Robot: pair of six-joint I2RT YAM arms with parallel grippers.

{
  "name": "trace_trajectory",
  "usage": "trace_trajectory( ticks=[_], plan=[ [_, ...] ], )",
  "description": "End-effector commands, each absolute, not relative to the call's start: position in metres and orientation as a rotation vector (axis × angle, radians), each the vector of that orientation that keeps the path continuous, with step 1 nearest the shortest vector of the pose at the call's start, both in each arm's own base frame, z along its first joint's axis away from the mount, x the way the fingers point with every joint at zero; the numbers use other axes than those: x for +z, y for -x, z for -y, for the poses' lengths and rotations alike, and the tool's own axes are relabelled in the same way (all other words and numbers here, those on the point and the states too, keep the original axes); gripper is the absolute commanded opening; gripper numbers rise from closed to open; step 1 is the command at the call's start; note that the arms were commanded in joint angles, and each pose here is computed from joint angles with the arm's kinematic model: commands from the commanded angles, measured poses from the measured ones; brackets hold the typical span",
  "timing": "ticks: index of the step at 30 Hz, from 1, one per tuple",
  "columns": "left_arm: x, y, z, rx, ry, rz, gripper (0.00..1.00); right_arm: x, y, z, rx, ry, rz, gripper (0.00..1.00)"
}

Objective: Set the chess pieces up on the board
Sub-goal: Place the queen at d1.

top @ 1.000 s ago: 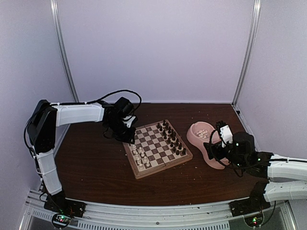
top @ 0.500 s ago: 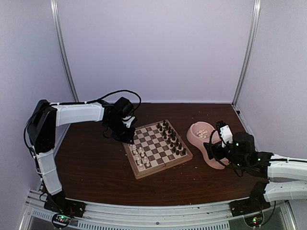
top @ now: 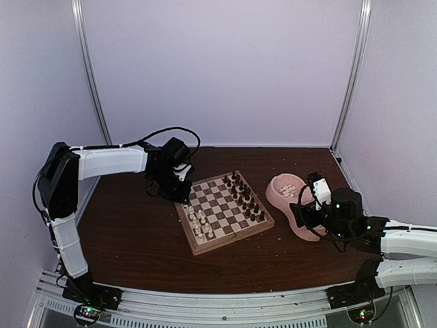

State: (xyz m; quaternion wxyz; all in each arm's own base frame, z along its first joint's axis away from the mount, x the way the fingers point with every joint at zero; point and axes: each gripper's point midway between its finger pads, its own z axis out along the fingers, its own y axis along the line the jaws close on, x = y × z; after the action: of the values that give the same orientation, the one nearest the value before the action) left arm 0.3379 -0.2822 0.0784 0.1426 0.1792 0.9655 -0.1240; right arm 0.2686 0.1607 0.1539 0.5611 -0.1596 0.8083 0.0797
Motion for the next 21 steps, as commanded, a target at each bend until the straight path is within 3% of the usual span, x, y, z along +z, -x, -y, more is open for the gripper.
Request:
trace_trajectory(
  ticks=[1, 21],
  plan=[
    [0.1046, -0.3508, 0.2838, -0.362, -0.520, -2.707, 0.16, 0.1560, -0.2694, -0.1620, 0.193, 0.383, -1.892, 0.92],
    [0.0984, -0.3548, 0.2817, -0.317, -0.531, -2.707, 0.16, 0.1562, -0.2695, -0.1619, 0.193, 0.383, -1.890, 0.92]
  ],
)
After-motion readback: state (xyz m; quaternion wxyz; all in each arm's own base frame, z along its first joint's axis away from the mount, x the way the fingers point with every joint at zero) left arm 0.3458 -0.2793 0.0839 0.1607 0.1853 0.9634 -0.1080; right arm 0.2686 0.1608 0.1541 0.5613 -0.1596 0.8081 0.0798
